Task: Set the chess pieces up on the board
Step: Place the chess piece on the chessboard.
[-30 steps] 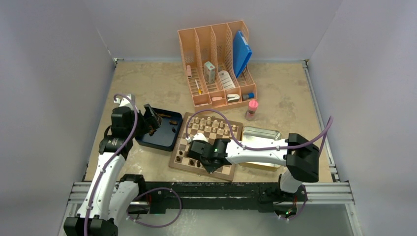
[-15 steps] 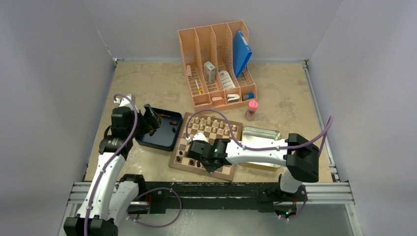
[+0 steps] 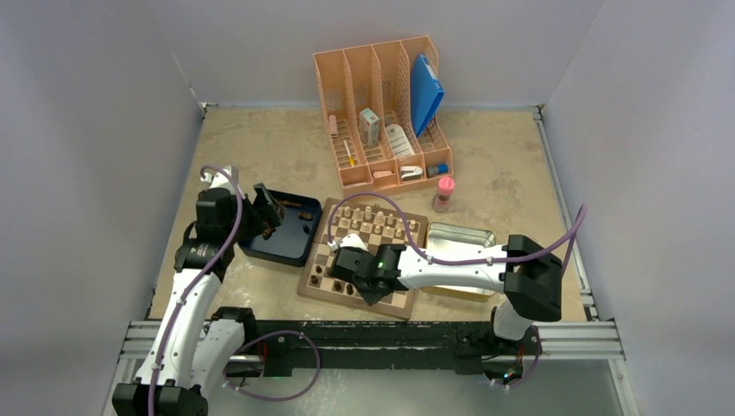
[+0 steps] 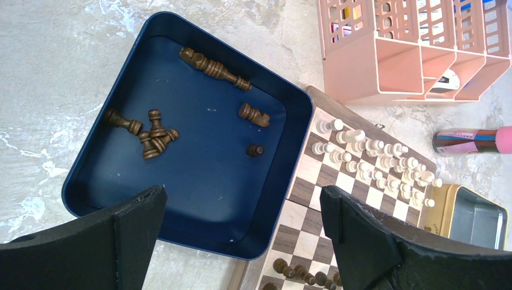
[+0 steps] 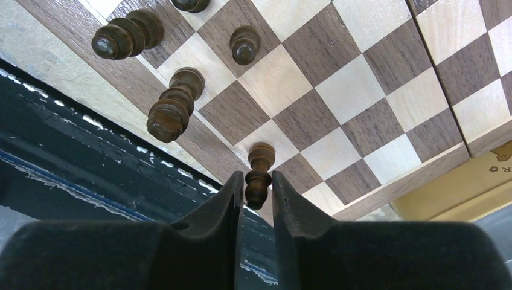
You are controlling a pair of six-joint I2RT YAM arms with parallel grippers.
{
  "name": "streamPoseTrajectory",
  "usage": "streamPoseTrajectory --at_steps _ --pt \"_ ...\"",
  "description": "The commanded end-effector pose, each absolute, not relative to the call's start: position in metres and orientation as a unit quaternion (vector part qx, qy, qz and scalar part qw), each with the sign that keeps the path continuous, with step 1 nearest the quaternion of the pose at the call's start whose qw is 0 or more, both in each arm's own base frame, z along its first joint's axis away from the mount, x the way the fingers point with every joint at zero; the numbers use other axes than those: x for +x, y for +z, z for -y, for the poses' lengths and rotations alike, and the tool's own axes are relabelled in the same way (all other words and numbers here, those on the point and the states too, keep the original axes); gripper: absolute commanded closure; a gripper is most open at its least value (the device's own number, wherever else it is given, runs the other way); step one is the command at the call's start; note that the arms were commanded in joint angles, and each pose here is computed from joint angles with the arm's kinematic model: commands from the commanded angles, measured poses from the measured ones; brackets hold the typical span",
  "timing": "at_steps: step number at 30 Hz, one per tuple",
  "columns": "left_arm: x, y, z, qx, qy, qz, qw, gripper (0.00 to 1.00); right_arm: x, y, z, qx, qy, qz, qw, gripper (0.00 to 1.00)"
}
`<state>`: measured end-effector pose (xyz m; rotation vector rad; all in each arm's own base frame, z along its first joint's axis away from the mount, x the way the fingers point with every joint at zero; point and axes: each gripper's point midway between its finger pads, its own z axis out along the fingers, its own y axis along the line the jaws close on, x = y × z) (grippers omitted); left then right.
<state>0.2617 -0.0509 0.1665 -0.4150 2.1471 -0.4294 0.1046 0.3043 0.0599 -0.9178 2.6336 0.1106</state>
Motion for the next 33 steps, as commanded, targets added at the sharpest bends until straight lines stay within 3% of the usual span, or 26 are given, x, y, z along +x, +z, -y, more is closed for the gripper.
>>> streamPoseTrajectory --at_steps 1,12,17,24,33 --pt "0.267 0.182 0.051 -0.164 -0.176 -0.852 0.464 0.01 0.111 0.066 -0.308 -0.320 0.039 -0.929 0.184 0.72" --pt "0.267 0.182 0.052 -0.163 -0.176 -0.852 0.465 0.01 0.114 0.068 -0.315 -0.315 0.046 -0.928 0.192 0.60" --pt "0.267 0.181 0.052 -0.161 -0.176 -0.854 0.463 0.02 0.116 0.079 -0.321 -0.308 0.066 -0.927 0.205 0.50" --pt "0.266 0.173 0.036 -0.247 -0.148 -0.849 0.443 0.10 0.126 0.114 -0.327 -0.276 0.100 -0.923 0.248 0.47" --pt "0.278 0.167 0.039 -0.369 -0.178 -0.823 0.395 0.28 0.136 0.186 -0.340 -0.238 0.206 -0.890 0.331 0.48"
